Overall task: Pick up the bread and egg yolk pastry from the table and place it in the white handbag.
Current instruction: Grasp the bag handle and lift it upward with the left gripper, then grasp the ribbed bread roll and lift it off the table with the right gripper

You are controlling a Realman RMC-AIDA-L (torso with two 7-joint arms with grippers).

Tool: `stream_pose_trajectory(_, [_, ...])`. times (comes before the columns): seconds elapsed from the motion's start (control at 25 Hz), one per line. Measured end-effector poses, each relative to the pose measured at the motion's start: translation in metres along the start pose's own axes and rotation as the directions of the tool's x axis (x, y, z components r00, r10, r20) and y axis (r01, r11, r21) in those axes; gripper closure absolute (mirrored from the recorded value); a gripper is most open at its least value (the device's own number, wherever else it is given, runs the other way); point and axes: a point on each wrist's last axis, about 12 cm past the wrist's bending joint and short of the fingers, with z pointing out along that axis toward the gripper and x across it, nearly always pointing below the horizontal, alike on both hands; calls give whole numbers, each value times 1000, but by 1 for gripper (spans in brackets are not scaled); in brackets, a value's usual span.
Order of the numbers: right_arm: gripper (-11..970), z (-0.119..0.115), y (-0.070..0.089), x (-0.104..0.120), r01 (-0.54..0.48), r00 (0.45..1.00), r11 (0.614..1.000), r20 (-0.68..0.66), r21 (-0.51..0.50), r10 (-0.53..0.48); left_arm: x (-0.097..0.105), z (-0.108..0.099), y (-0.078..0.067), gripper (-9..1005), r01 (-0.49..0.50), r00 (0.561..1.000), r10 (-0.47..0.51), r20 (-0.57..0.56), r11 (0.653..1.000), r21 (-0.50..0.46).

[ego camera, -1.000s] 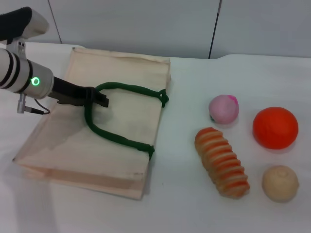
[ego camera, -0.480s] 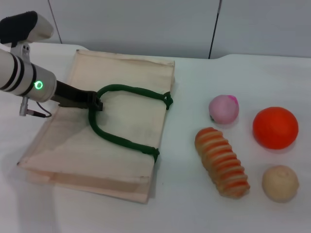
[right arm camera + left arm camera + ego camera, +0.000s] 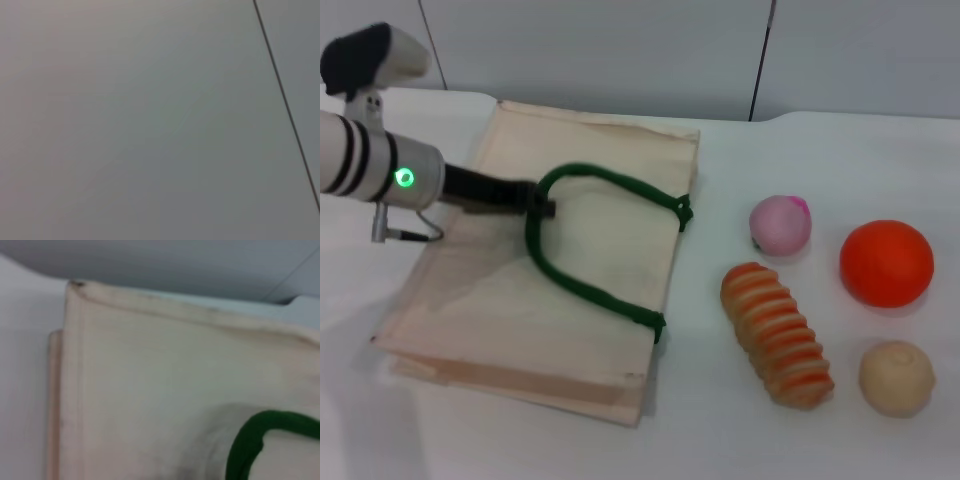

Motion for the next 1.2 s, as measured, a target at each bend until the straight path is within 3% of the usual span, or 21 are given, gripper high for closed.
stream_pose_trajectory(0.32, [75, 0, 6, 1, 7, 1000, 998, -14, -62, -7, 3, -38, -3, 876, -76, 964, 3, 266, 962, 264])
stream_pose_trajectory(0.6, [74, 3, 15, -6, -82, 997, 956, -37, -281, 75, 8, -73, -1, 877, -202, 886, -8, 464, 893, 402])
stream_pose_trajectory(0.72, [74, 6, 15, -13, -84, 996, 905, -62, -416, 64, 8, -80, 0, 877, -231, 868, -8, 497, 879, 418])
stream_pose_trajectory(0.92, [75, 13, 27, -24, -97, 988, 758, -157, -645, -7, 10, -94, -1, 877, -294, 823, -15, 568, 845, 448])
stream_pose_trajectory(1.2, [77, 21, 35, -42, -163, 942, 584, -302, -795, -148, 10, -110, -4, 877, -358, 785, -26, 619, 797, 487])
